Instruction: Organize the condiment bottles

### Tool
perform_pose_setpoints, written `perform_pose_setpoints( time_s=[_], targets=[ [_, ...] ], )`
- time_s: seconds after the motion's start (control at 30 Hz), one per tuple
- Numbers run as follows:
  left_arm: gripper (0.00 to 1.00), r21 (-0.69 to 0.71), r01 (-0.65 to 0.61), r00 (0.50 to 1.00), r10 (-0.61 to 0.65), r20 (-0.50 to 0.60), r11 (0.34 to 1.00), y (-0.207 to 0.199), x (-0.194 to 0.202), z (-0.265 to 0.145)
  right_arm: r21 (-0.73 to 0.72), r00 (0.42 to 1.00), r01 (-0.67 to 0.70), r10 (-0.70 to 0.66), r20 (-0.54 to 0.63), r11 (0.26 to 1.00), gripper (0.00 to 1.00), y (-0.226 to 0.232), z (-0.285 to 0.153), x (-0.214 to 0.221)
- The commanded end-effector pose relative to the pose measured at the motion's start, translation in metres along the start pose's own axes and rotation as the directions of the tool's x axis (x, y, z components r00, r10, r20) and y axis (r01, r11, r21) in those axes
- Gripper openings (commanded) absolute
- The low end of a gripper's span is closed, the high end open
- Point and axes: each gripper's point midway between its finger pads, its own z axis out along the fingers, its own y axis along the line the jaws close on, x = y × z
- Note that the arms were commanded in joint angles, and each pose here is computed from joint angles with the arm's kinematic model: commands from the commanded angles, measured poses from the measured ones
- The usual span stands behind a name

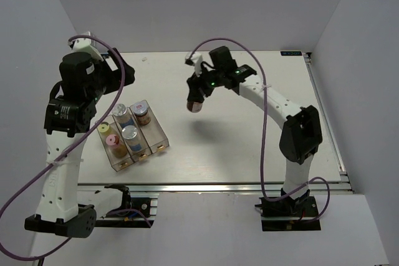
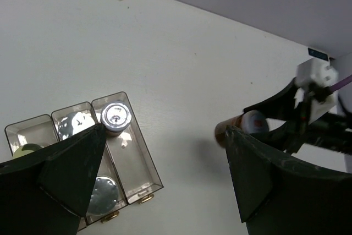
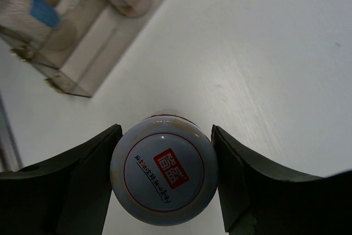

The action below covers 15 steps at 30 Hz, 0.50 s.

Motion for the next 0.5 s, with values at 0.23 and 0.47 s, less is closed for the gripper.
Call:
perform_pose_setpoints(
  time_s=[0.23, 0.47],
  targets=[
    [0.98, 0.087, 0.030, 0.990, -0.041, 0.135, 0.996, -0.012, -0.030, -0.060, -0.269, 0.981, 0.148, -0.108, 0.159, 0.952, 0.00, 0.144, 0.049, -0.089],
    [0.98, 0.100, 0.067, 0.988, -0.080, 0.131, 0.993, -0.009, -0.019, -0.077, -0.260, 0.984, 0.139, -0.104, 0.147, 0.956, 0.00, 0.155, 0.091, -0.083]
  ],
)
